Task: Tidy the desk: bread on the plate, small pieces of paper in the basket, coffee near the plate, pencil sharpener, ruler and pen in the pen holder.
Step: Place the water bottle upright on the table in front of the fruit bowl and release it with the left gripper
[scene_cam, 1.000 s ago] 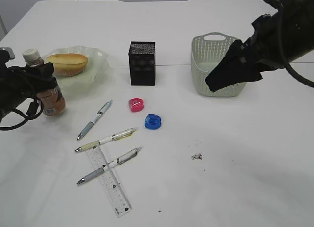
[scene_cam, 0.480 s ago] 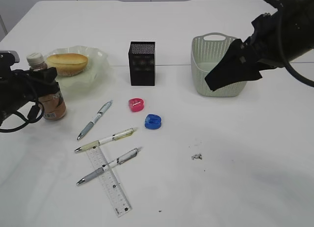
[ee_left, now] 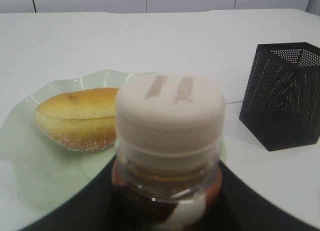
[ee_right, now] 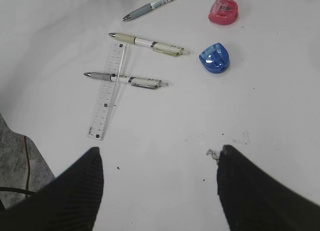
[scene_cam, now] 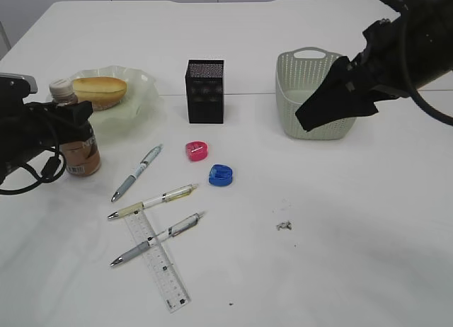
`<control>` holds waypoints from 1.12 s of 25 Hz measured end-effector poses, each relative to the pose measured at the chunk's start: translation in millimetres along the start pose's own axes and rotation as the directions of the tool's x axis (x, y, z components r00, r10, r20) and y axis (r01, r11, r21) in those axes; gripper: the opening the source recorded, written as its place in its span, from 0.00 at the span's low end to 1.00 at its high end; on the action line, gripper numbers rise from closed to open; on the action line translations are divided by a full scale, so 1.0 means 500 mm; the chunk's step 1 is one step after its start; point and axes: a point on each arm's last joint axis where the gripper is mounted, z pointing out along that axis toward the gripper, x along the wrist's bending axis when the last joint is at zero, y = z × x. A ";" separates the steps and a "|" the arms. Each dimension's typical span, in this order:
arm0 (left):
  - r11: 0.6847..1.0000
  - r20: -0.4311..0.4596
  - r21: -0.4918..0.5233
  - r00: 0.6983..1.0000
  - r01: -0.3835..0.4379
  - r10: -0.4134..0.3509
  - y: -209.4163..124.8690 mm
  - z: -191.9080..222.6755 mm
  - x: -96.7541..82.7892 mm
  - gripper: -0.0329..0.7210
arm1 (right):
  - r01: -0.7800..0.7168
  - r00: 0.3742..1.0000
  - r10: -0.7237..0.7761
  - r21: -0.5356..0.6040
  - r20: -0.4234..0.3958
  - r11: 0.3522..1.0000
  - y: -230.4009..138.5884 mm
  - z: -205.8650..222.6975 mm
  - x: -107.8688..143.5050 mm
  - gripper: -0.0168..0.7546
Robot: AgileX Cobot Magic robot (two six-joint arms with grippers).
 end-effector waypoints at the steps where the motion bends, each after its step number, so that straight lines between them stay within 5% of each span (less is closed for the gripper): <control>1: 1.000 0.001 0.000 1.000 -0.002 0.002 0.000 0.000 0.000 0.47 | 0.002 1.000 -0.002 0.000 0.000 1.000 0.000 0.000 0.000 0.70; 12: 1.000 0.019 0.012 1.000 -0.020 0.020 0.000 0.003 -0.003 0.71 | 0.002 1.000 -0.002 0.000 0.000 1.000 0.000 0.000 0.000 0.70; 28: 0.996 0.013 -0.050 0.997 -0.070 0.071 0.072 -0.010 -0.009 0.73 | 0.004 1.000 -0.004 0.000 0.000 1.000 0.000 0.000 0.000 0.70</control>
